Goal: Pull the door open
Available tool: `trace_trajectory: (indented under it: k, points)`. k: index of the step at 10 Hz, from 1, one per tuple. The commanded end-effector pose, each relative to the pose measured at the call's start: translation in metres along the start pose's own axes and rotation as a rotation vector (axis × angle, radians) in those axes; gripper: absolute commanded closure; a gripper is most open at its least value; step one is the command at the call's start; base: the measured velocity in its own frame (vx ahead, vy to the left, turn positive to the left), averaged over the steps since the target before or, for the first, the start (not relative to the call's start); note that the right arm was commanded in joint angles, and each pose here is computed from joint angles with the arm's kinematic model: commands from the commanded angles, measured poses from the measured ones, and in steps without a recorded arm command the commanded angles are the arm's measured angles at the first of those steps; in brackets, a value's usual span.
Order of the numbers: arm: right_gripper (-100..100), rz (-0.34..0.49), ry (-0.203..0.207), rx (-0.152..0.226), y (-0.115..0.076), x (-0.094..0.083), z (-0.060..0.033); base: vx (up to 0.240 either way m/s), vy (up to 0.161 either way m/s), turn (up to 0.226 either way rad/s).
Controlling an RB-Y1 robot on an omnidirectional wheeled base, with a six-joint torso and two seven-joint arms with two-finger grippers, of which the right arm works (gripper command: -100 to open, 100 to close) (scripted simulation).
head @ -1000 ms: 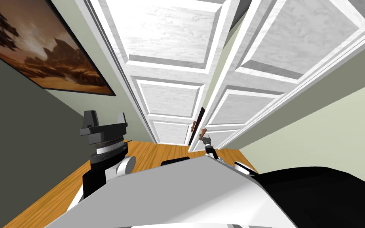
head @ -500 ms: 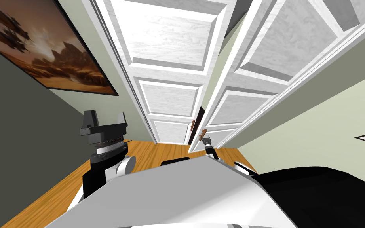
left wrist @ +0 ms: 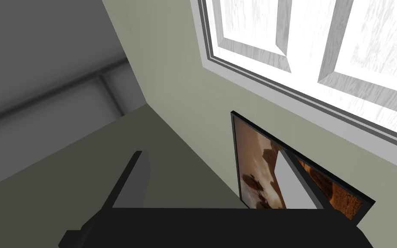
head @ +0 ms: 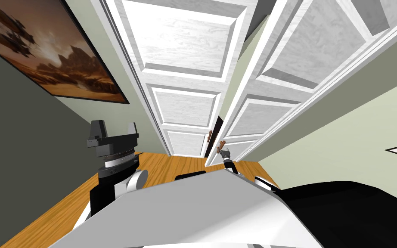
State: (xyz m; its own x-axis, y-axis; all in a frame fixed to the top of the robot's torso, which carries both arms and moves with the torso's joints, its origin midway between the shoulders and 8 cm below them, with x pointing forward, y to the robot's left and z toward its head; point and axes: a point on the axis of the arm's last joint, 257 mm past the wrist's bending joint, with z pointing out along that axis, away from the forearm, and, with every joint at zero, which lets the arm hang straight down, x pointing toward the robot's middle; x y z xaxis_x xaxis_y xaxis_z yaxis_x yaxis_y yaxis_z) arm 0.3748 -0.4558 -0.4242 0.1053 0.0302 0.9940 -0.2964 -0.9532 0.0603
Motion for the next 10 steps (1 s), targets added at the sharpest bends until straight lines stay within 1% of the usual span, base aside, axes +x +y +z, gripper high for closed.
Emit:
trace_trajectory:
  k: [1,3,4,5,7,9,10]
  points:
    - [100,-0.039,-0.013,-0.048,0.034,0.0,-0.0013,-0.007,0.004,-0.031]
    - [100,-0.039,-0.013,-0.048,0.034,0.0,-0.0013,0.007,0.004,0.026]
    - [100,-0.003,0.01,0.047,-0.016,0.004,0.0036,-0.096,0.026,0.057]
    - [100,-0.002,0.019,0.08,-0.028,0.007,0.0049,-0.17,-0.024,0.024]
    - [100,0.003,0.04,0.166,-0.058,0.015,0.0062,-0.214,-0.056,-0.006]
    - [100,0.006,0.051,0.215,-0.075,0.02,0.0056,-0.155,-0.077,-0.033]
    - [100,0.01,0.062,0.265,-0.092,0.024,0.004,-0.138,-0.103,-0.025]
